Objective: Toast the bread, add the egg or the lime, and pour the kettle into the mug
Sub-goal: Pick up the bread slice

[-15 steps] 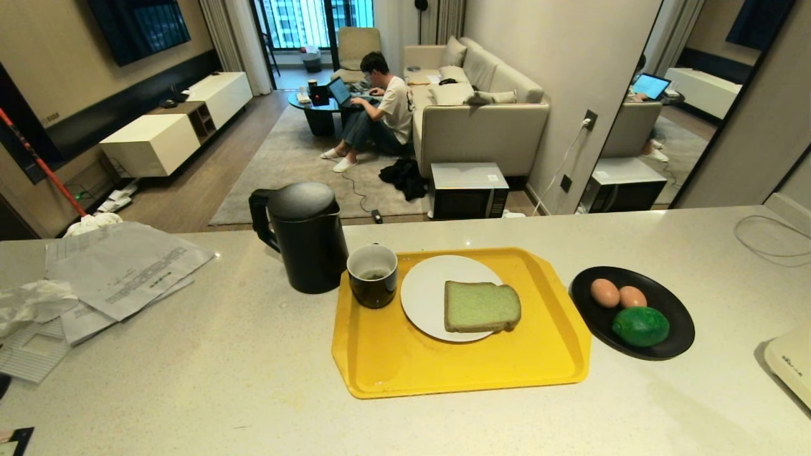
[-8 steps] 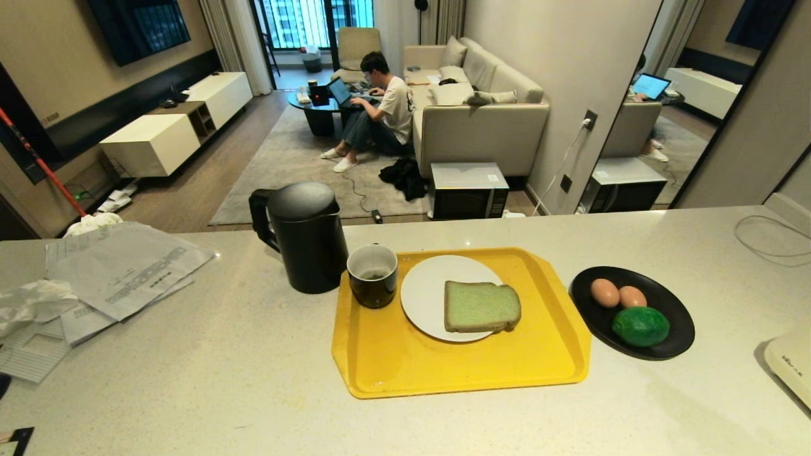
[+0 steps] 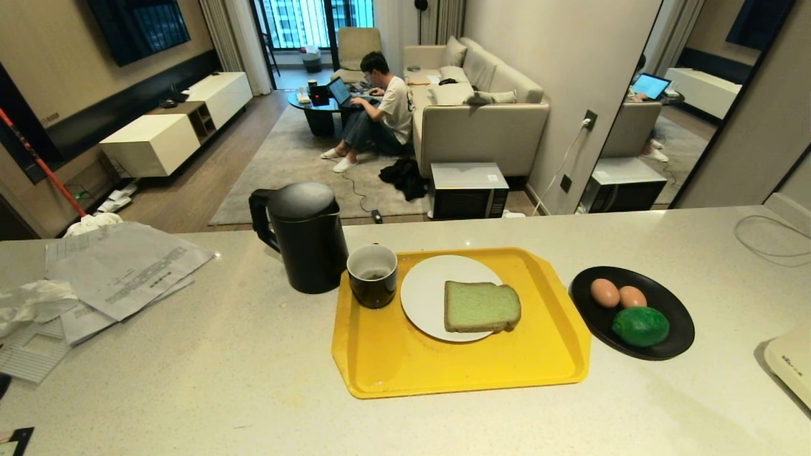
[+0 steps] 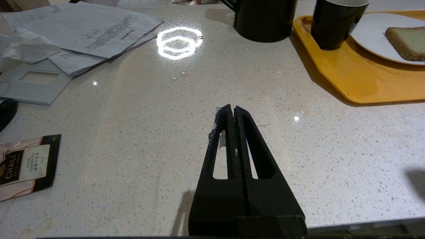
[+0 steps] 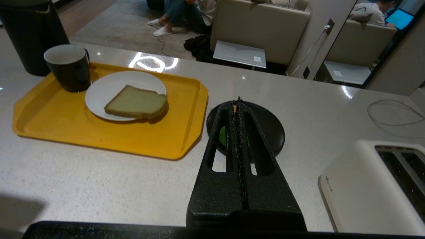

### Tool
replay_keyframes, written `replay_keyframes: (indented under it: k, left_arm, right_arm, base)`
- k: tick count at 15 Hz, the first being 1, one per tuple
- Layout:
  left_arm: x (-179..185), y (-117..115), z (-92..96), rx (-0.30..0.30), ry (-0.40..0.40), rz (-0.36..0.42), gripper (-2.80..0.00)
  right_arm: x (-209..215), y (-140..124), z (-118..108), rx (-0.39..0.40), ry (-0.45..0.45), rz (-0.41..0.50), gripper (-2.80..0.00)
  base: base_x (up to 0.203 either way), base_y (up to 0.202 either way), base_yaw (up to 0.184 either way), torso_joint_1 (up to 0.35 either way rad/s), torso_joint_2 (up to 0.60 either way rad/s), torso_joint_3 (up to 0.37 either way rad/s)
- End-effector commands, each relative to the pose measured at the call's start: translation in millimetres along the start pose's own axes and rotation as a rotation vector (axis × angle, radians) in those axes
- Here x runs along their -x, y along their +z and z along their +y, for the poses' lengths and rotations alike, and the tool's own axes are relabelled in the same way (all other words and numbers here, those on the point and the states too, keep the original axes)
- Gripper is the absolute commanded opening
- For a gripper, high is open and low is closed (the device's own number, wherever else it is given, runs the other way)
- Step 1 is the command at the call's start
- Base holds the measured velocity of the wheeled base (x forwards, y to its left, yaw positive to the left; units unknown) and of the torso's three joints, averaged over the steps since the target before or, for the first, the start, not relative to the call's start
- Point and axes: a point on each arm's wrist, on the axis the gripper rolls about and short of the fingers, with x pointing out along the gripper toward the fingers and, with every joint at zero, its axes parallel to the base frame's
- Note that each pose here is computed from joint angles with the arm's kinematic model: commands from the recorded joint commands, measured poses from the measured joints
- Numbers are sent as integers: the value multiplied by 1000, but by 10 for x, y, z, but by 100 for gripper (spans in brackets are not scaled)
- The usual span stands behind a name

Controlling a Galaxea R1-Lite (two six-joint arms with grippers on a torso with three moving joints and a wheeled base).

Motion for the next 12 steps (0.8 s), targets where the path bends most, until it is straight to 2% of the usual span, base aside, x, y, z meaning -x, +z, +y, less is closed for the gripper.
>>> replay_keyframes:
  k: [1, 6, 9, 10, 12]
  left_arm:
    - [0, 0, 0, 0, 1, 0, -280]
    - [0, 1, 0, 0, 1, -1, -280]
    - [0, 0, 0, 0, 1, 0, -280]
    - [0, 0, 0, 0, 1, 0, -280]
    - [0, 0, 0, 0, 1, 0, -280]
  right_arm:
    - [-489, 326, -86, -27, 12, 113, -280]
    - [-1285, 726, -203, -108, 28, 211, -280]
    - [-1392, 793, -81, -172, 157, 327, -280]
    - [-1387, 836, -37, -225, 195, 371, -280]
    - [-1464, 913, 61, -382, 248, 461, -280]
  base:
    - [0, 0, 0, 0, 0, 0]
    - [0, 0, 0, 0, 0, 0]
    - [0, 0, 0, 0, 0, 0]
    - [0, 0, 0, 0, 0, 0]
    - [0, 0, 0, 0, 0, 0]
